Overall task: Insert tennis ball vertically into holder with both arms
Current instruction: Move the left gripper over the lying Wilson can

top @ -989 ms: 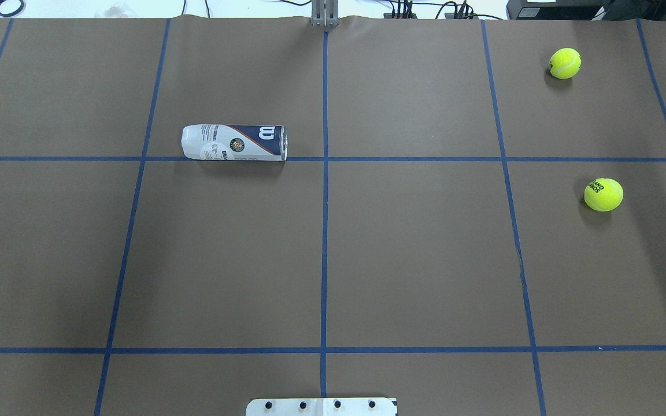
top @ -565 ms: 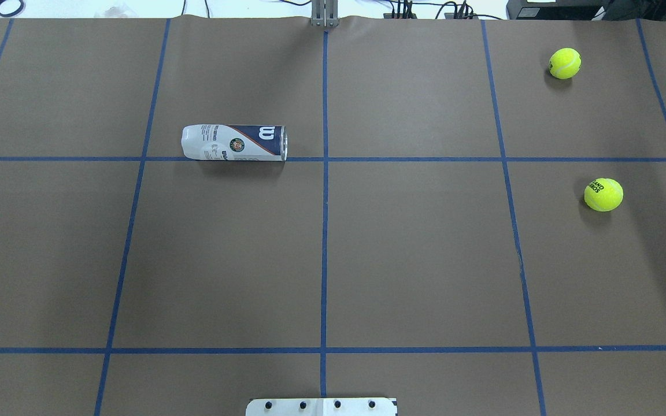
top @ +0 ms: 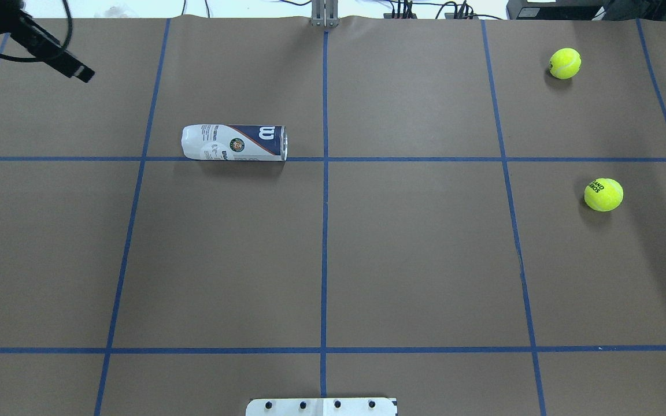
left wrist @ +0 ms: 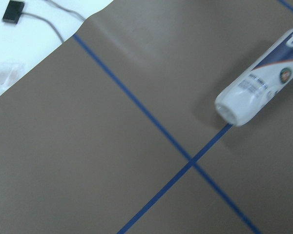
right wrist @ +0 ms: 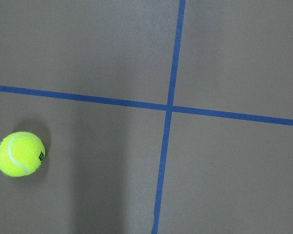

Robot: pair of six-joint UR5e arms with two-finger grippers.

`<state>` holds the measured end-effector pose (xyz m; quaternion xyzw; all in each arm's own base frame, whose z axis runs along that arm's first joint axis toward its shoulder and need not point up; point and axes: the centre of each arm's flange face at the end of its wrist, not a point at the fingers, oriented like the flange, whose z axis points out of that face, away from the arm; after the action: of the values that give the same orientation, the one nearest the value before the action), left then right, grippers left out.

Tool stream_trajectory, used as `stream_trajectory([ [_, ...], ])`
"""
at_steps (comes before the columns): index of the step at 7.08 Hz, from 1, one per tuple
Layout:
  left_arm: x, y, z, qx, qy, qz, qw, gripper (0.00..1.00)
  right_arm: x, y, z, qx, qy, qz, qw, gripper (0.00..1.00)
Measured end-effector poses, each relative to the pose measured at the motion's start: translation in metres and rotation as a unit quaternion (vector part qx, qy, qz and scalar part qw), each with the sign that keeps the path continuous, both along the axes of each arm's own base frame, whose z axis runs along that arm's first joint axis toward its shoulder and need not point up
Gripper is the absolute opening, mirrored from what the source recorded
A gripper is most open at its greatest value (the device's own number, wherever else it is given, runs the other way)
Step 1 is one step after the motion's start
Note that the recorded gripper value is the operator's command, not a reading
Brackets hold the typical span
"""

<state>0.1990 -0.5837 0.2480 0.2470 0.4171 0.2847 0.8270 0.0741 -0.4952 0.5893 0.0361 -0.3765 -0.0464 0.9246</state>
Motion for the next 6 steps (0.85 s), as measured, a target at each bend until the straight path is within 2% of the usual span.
stream_trajectory([
  [1,0.031,0.002,-0.021,-0.002,0.009,0.014,0.9999,0.99,0.0,0.0,-0.003,0.003,0.0,0.0,1.0,1.0],
  [4,0.069,0.012,-0.039,0.016,0.024,0.039,0.9988,0.99,0.0,0.001,-0.004,0.005,0.0,-0.001,1.0,1.0],
  [6,0.12,0.018,-0.059,0.04,0.013,0.058,0.9975,0.99,0.0,0.001,-0.004,0.005,0.0,-0.001,1.0,1.0],
])
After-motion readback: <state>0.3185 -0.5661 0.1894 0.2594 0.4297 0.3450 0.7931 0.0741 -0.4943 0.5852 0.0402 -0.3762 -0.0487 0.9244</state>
